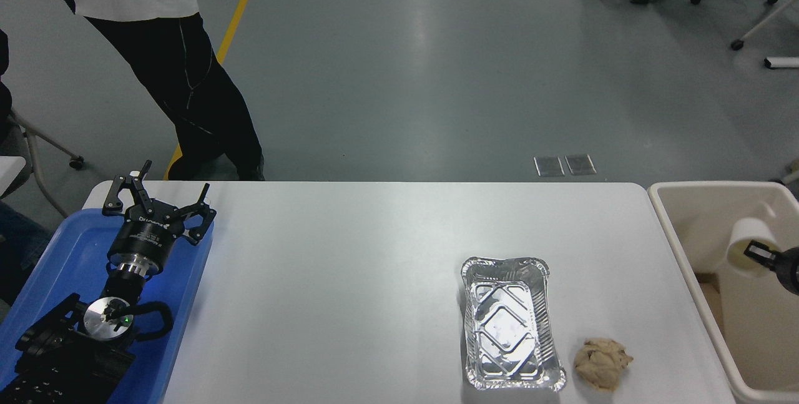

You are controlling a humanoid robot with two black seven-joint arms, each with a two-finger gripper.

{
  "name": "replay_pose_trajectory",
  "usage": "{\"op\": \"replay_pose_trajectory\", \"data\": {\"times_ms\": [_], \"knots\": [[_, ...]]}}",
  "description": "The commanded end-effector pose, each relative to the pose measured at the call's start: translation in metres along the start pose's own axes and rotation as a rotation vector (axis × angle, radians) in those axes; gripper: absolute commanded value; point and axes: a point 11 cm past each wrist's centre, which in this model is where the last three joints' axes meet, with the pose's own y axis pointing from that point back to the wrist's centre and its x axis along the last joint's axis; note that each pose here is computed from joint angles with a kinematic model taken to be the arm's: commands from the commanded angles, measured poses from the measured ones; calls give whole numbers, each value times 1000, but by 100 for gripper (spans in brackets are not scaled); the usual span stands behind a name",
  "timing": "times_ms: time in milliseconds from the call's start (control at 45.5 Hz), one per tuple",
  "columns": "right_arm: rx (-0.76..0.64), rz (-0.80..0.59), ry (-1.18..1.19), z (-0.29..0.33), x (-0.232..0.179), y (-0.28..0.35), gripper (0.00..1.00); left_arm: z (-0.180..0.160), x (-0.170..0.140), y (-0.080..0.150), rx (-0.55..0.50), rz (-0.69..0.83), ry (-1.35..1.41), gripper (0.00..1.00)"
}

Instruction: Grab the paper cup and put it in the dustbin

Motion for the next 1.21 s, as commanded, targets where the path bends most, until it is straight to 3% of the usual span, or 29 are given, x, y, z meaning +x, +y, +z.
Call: {"op": "replay_pose_trajectory", "data": {"times_ms": [0,44,66,615,791,989,1187], "knots": [[-30,37,-32,6,-18,-3,72,0,0,0,0,0,0,99],[-24,44,-48,4,-15,-3,98,0,0,0,0,0,0,99],[-25,34,-53,4,-16,-3,100,-1,-1,-1,0,-1,1,99],[-9,19,-71,2,-1,-1,100,0,0,0,0,0,0,99],[18,-58,-175,4,33,17,100,0,0,0,0,0,0,99],[173,-164,-250,-50,63,61,100,0,0,0,0,0,0,99],[354,-325,-185,-129,57,130,100,0,0,0,1,-1,-1,99]]}}
